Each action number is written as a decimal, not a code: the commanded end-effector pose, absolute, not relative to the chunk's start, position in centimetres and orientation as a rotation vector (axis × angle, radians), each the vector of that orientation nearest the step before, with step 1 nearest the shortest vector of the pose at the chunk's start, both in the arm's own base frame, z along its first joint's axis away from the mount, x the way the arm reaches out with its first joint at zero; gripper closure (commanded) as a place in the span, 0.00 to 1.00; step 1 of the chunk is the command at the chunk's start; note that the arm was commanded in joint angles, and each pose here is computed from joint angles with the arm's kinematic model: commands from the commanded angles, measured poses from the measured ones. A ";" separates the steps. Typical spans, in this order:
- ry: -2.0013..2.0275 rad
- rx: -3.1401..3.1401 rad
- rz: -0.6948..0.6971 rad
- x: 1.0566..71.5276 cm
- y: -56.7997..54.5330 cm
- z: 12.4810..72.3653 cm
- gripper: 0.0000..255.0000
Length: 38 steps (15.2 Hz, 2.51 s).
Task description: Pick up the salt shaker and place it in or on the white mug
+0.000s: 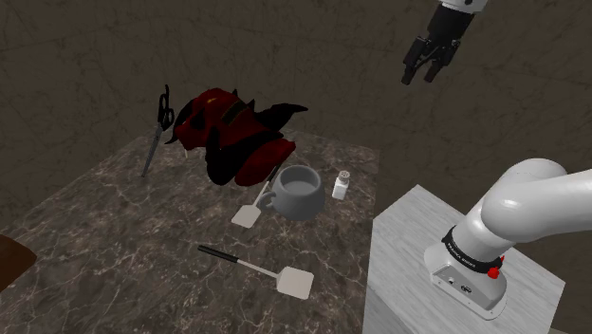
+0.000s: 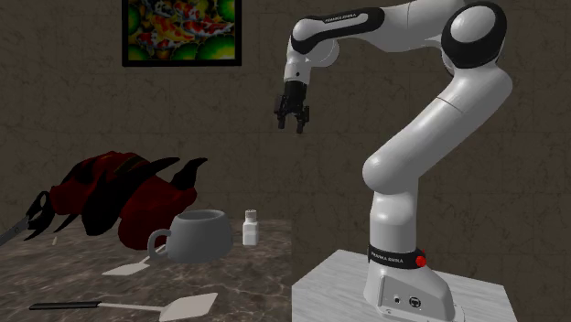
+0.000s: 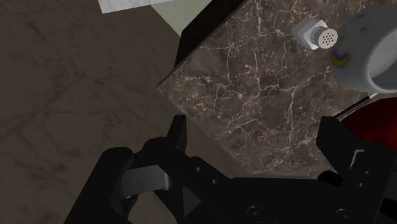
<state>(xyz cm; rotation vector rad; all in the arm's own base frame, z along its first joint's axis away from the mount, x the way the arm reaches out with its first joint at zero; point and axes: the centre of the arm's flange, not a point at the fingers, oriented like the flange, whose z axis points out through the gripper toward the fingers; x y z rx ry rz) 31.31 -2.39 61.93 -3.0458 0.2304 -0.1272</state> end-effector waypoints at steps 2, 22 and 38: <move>0.234 -3.050 -0.121 31.4 -1.4 61.0 0.00; 0.312 -3.123 -0.002 33.3 16.9 41.1 0.00; 0.312 -3.123 -0.001 33.3 17.1 36.9 0.00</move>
